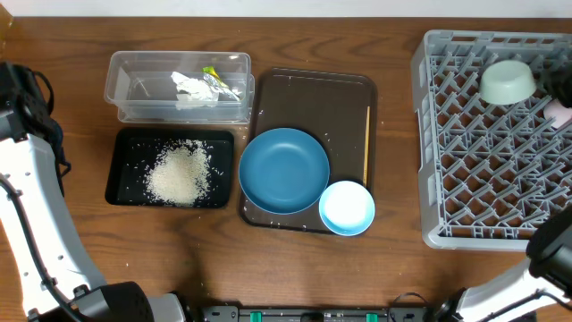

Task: Sort waste into correct bins and load items into the dishwasher rack
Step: 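Lower the green bowl into the rack's upper right area, then set the green bowl down in the rack's upper right and open the right gripper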

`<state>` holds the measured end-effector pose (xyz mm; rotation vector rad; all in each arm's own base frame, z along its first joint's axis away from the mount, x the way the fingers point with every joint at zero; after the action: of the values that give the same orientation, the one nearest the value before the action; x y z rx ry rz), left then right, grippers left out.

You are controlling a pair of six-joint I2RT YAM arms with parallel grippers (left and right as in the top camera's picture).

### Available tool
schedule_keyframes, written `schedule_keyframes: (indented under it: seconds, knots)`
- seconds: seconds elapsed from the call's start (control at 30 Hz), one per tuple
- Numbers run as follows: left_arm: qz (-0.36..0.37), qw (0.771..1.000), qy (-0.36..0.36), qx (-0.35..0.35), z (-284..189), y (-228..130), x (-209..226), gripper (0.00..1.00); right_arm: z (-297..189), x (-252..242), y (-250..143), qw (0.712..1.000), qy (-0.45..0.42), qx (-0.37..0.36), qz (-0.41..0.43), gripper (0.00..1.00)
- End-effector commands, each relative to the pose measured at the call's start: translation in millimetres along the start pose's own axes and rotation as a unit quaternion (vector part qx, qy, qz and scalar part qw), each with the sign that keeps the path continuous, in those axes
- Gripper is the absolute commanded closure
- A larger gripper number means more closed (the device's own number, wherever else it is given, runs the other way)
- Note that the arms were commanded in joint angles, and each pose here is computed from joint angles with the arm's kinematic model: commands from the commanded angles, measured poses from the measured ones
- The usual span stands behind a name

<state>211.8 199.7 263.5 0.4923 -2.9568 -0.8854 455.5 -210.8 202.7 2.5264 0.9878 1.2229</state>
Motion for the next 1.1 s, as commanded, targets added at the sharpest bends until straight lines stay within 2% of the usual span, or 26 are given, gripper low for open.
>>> schedule_keyframes:
  seconds: [0.0, 0.27, 0.37, 0.47, 0.5, 0.67, 0.87, 1.07]
  knots:
    - [-0.010, 1.000, 0.001, -0.004, -1.5, 3.1, 2.7, 0.08, -15.2, -5.5, 7.6, 0.999, -0.035, -0.026, -0.015, 0.89]
    - [-0.010, 1.000, 0.001, -0.004, -1.5, 3.1, 2.7, 0.08, -28.7, 16.9, 3.2, 0.999, -0.028, -0.032, -0.032, 0.88]
    - [-0.010, 1.000, 0.001, -0.004, -1.5, 3.1, 2.7, 0.08, -23.4, 32.6, 1.5, 0.997, -0.016, -0.036, -0.072, 0.89]
    - [-0.010, 1.000, 0.001, -0.004, -1.5, 3.1, 2.7, 0.08, -7.4, 51.0, -5.9, 0.990, -0.017, -0.036, -0.132, 0.94]
    - [-0.010, 1.000, 0.001, -0.004, -1.5, 3.1, 2.7, 0.08, 1.5, 56.4, -8.9, 0.987, -0.031, -0.041, -0.149, 0.98]
    - [-0.010, 1.000, 0.001, -0.004, -1.5, 3.1, 2.7, 0.08, 41.7, 75.7, -25.3, 0.974, -0.066, -0.047, -0.213, 0.99]
    - [-0.010, 1.000, 0.001, -0.004, -1.5, 3.1, 2.7, 0.08, 90.3, 57.7, -37.1, 0.964, -0.131, -0.050, -0.226, 0.99]
    - [-0.010, 1.000, 0.001, -0.004, -1.5, 3.1, 2.7, 0.08, 103.8, 30.9, -41.8, 0.963, -0.162, -0.031, -0.214, 0.99]
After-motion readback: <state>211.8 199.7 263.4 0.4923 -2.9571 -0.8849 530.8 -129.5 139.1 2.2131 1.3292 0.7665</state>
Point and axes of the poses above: each gripper's point midway between its finger pads, its own z axis out along the fingers, its own x axis along the line the jaws close on, y = z × x, the point moved 1 cm from there along -z, back along the fingers, and after that the axes turned 1 degree about z, right-handed, at the moved point
